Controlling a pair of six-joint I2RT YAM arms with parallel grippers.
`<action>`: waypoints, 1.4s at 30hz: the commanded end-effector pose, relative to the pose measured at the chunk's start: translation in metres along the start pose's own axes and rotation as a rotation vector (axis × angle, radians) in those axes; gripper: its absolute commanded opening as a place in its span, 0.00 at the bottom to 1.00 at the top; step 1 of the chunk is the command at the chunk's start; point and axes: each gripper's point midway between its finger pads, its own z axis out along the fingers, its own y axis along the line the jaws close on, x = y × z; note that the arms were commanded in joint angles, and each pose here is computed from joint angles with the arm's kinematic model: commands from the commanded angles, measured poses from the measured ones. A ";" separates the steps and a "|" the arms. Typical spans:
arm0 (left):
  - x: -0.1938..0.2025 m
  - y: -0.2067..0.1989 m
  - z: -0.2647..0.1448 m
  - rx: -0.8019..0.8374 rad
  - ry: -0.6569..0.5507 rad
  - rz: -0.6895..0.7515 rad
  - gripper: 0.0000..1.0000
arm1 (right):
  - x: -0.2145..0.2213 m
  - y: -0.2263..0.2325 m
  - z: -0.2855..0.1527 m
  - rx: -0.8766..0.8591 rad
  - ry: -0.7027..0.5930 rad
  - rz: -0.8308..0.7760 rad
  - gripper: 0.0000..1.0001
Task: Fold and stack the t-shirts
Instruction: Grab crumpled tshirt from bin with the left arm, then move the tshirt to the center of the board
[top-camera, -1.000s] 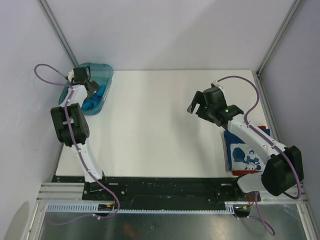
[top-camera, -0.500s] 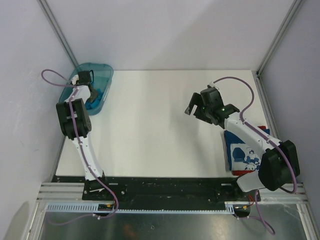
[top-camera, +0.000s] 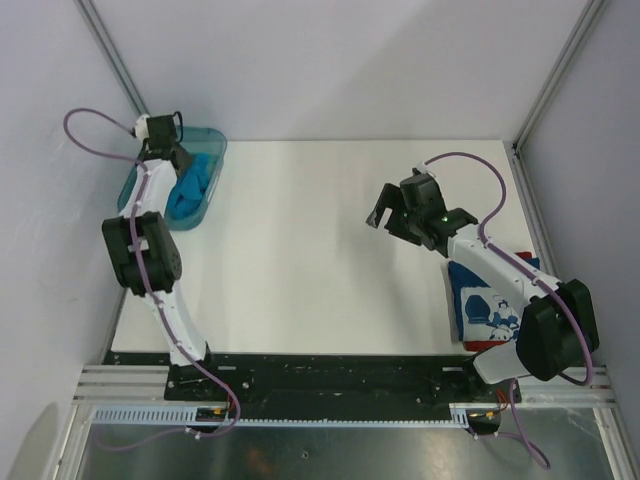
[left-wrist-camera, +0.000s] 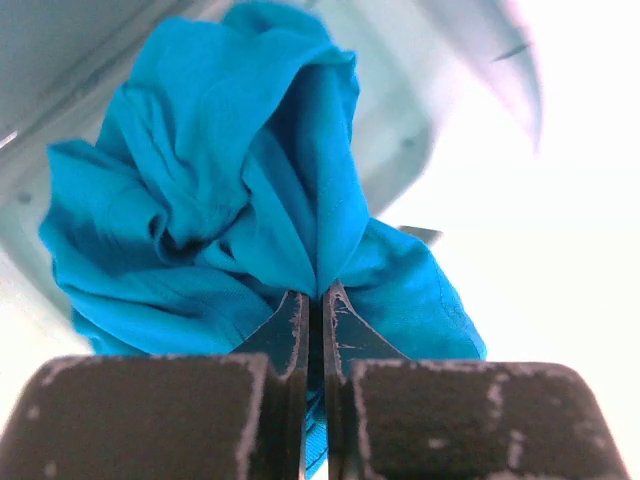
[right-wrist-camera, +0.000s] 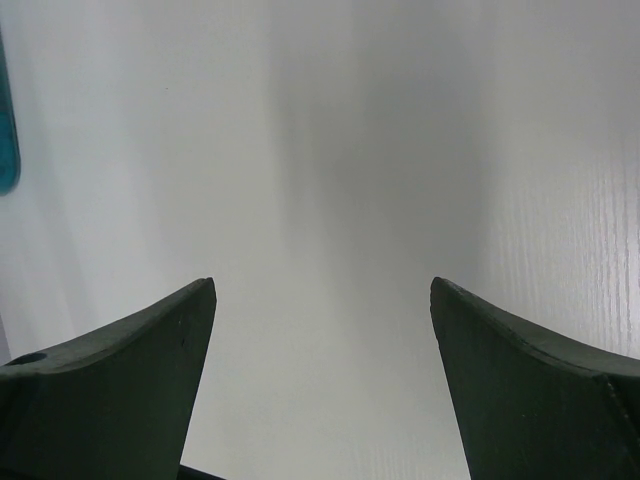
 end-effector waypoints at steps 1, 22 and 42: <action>-0.078 -0.058 -0.116 0.220 -0.260 -0.005 0.00 | -0.026 0.024 -0.012 -0.073 -0.080 -0.011 0.93; 0.142 -0.132 -0.335 0.914 0.040 0.342 0.39 | -0.060 0.010 -0.055 -0.041 -0.219 -0.003 0.94; 0.265 0.004 -0.277 0.702 0.398 0.394 0.65 | 0.088 0.065 -0.006 -0.102 0.081 -0.220 0.86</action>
